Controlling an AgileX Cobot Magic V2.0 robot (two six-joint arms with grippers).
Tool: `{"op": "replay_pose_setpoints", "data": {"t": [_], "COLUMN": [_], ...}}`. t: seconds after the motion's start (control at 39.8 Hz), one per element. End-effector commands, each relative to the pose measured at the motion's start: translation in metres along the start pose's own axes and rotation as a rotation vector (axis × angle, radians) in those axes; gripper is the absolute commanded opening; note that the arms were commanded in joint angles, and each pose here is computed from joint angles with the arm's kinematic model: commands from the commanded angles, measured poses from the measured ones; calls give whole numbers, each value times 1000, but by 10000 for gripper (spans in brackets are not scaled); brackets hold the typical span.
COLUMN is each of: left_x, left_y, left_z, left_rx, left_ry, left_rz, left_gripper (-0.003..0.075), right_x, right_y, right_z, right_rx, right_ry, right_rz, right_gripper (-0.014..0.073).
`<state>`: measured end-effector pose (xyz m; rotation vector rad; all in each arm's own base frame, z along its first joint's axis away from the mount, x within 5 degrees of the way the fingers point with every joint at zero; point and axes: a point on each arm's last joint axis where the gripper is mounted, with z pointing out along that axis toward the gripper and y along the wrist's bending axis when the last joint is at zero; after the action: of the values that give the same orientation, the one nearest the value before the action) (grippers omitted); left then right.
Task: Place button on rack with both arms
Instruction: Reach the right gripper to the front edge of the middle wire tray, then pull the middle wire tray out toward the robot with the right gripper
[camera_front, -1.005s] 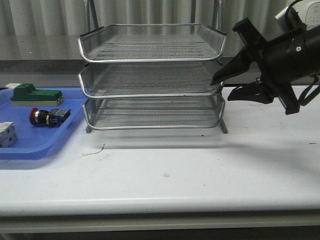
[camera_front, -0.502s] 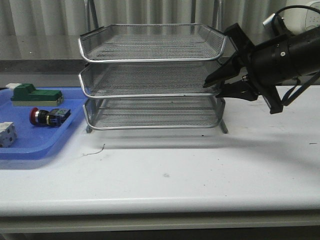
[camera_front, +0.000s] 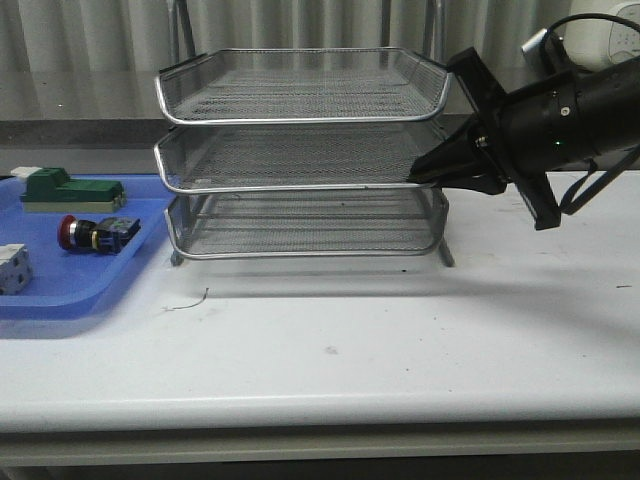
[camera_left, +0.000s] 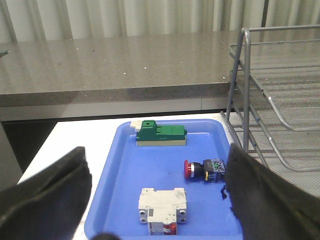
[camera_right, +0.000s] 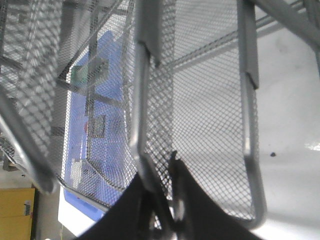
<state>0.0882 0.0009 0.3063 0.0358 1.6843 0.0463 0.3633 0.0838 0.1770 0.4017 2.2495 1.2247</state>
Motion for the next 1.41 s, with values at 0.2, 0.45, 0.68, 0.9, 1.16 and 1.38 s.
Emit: {"op": "replay_pose_setpoints", "data": {"t": [0.2,0.45,0.68,0.9,1.16,1.38], "left_x": [-18,-18,-18,-18,-18,-18], "left_y": [1,1,1,1,1,1], "left_z": [-1,-1,-1,-1,-1,-1], "left_rx": [-1,-1,-1,-1,-1,-1], "left_ry": [-103,-103,-103,-103,-103,-103], "left_rz": [0,0,0,0,0,0], "left_gripper": [522,522,522,522,522,522], "right_x": [32,76,98,92,76,56], "right_y": [13,-1,-9,-5,-4,10], "right_z": [-28,-50,-62,-61,-72,-107], "right_rx": [-116,-106,-86,-97,-95,-114], "right_ry": [32,92,117,103,34,-53], "right_rz": [-49,-64,-70,-85,-104,-222], "right_gripper": [25,25,25,232,494,245]}}
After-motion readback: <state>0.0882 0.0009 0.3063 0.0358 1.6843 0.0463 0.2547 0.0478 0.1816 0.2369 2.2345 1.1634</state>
